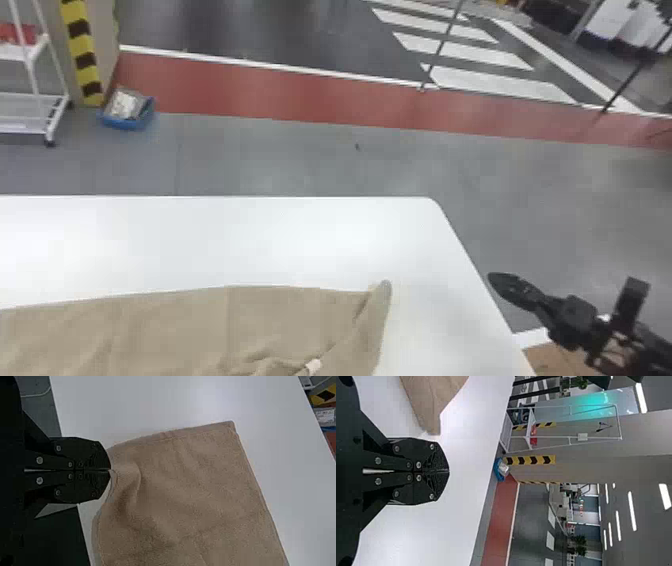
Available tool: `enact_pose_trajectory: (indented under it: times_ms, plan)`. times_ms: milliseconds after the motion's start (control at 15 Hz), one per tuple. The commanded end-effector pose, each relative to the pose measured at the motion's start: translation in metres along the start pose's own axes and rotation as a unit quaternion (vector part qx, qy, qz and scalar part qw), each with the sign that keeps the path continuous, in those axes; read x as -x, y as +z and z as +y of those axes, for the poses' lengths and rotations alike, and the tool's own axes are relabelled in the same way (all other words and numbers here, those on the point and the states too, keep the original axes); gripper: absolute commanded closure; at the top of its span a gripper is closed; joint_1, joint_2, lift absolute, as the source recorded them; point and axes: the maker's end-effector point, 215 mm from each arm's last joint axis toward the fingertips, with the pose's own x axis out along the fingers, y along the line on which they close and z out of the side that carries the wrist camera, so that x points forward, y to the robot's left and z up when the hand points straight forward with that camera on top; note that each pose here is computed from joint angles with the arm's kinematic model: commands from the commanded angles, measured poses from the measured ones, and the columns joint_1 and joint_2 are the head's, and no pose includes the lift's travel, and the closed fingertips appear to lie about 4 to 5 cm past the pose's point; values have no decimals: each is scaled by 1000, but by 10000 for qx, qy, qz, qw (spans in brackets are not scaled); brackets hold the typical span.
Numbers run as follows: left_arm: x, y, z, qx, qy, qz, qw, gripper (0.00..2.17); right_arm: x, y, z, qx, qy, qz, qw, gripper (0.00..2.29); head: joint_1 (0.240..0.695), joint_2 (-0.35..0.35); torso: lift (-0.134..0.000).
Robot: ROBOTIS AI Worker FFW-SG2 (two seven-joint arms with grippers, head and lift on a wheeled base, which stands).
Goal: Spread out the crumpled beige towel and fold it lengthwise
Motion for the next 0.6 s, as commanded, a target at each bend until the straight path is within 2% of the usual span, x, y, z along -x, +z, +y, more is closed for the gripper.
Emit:
enact_pose_trajectory:
  times_ms: [0, 133, 267, 333, 400, 533]
  plan:
    - [4, 14, 4, 28, 102, 59, 9999, 2088, -5, 0, 2, -46, 51, 14, 10000, 1625, 695, -350, 0]
    - [4, 19, 1, 34, 50, 19, 10000, 2088, -9, -4, 6, -96, 87, 38, 9999, 1625, 695, -350, 0]
    - [1, 21, 0, 15, 37, 28, 10000, 2088, -10, -8, 7, -507, 74, 28, 9987, 1588, 695, -350, 0]
    - [-1, 20, 1, 16, 50, 47, 10000, 2088, -9, -8, 11, -701, 69, 30, 9975, 1217, 695, -350, 0]
    - [-3, 21, 2, 16, 68, 49, 10000, 2088, -12, -10, 23, -759, 129, 29, 9970, 748, 695, -350, 0]
    - [-5, 20, 2, 19, 60, 73, 10000, 2088, -21, -10, 57, -537, 254, -95, 9982, 134, 695, -350, 0]
